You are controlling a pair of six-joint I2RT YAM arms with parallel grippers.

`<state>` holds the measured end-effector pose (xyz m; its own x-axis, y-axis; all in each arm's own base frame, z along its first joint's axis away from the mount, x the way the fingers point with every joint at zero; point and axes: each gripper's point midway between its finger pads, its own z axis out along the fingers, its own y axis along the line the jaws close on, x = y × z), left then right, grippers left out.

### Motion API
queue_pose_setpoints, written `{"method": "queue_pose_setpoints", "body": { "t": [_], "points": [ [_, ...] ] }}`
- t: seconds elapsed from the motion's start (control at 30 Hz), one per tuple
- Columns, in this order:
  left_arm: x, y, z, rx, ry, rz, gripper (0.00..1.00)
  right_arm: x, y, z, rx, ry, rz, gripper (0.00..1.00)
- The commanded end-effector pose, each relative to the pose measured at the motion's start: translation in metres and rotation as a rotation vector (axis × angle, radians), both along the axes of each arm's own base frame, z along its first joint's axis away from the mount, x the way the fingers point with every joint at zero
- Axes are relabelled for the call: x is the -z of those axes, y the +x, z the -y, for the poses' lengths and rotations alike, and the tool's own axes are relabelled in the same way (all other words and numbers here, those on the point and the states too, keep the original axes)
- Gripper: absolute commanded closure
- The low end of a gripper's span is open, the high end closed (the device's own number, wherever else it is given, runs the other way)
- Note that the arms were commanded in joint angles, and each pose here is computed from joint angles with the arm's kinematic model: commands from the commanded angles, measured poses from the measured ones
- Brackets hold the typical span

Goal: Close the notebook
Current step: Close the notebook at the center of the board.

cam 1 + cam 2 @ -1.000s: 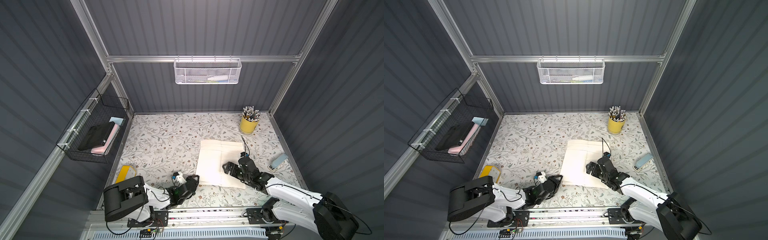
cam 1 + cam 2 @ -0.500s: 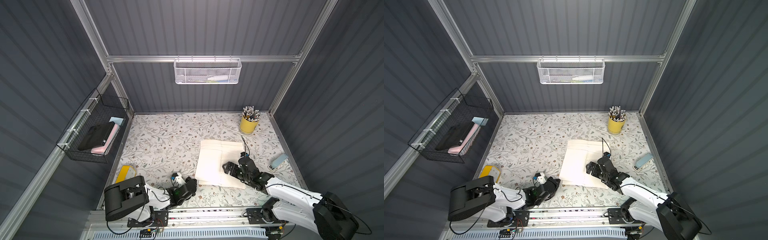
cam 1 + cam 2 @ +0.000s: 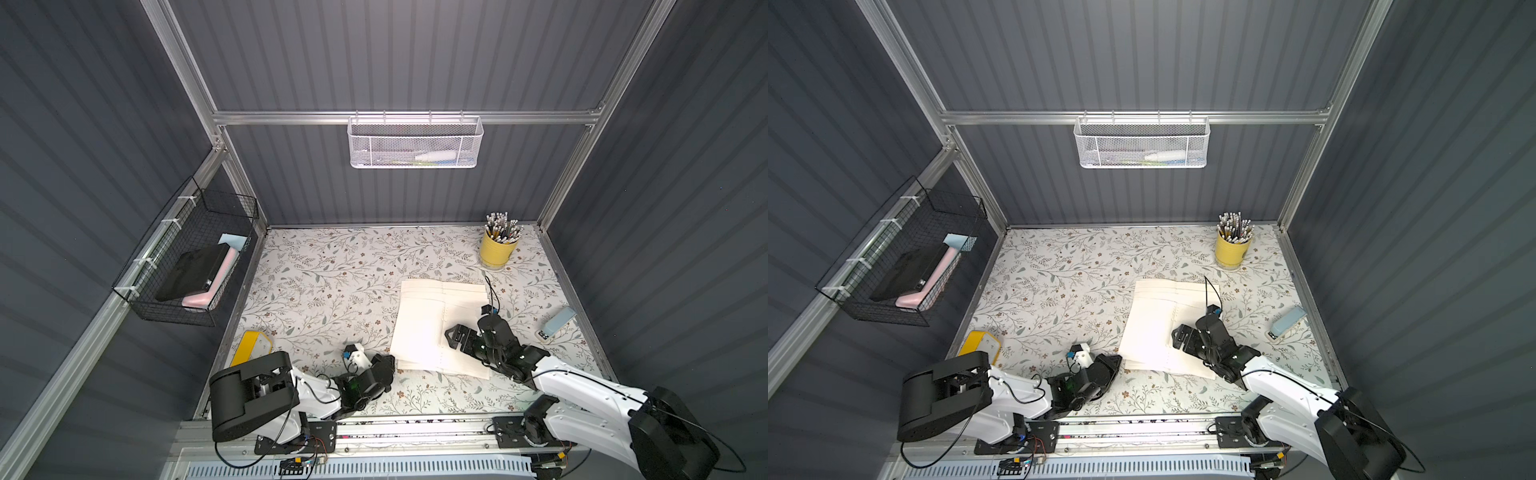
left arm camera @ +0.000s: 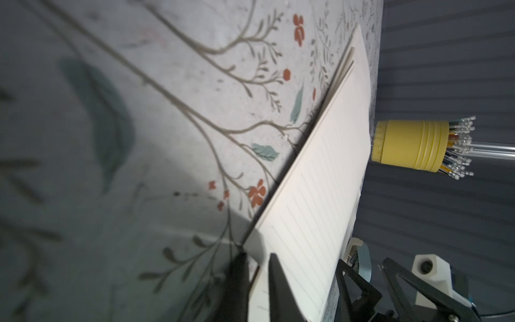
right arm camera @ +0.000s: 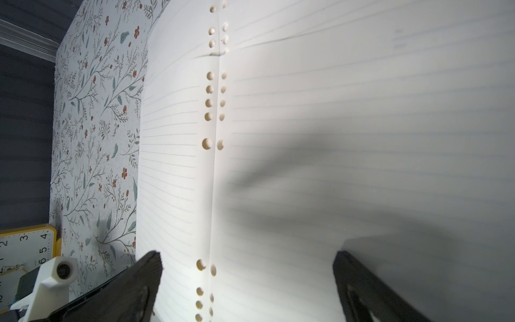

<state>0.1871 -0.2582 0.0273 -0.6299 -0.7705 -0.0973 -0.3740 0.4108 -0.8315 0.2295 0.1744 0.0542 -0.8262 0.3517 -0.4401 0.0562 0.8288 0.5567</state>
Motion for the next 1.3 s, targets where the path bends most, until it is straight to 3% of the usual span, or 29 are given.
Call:
{"method": "queue_pose_setpoints", "body": {
  "t": [0.0,0.57,0.8,1.07,1.27],
  "points": [
    [-0.001,-0.004,0.000,0.059,0.089,0.013,0.77,0.031,-0.027,0.012,-0.007,-0.056,-0.131,0.01],
    [0.026,-0.002,0.010,-0.013,-0.016,-0.065,0.71,0.033,-0.029,0.012,-0.016,-0.052,-0.139,0.01],
    [0.026,0.000,0.003,-0.033,0.048,-0.064,0.99,0.032,-0.030,0.013,-0.017,-0.048,-0.134,0.01],
    [0.013,0.002,-0.005,-0.028,0.106,-0.021,1.00,0.025,-0.027,0.007,-0.032,-0.017,-0.103,0.01],
    [-0.008,0.008,-0.003,-0.002,0.119,0.051,1.00,-0.008,-0.013,0.000,-0.057,-0.004,0.002,0.01]
  ]
}}
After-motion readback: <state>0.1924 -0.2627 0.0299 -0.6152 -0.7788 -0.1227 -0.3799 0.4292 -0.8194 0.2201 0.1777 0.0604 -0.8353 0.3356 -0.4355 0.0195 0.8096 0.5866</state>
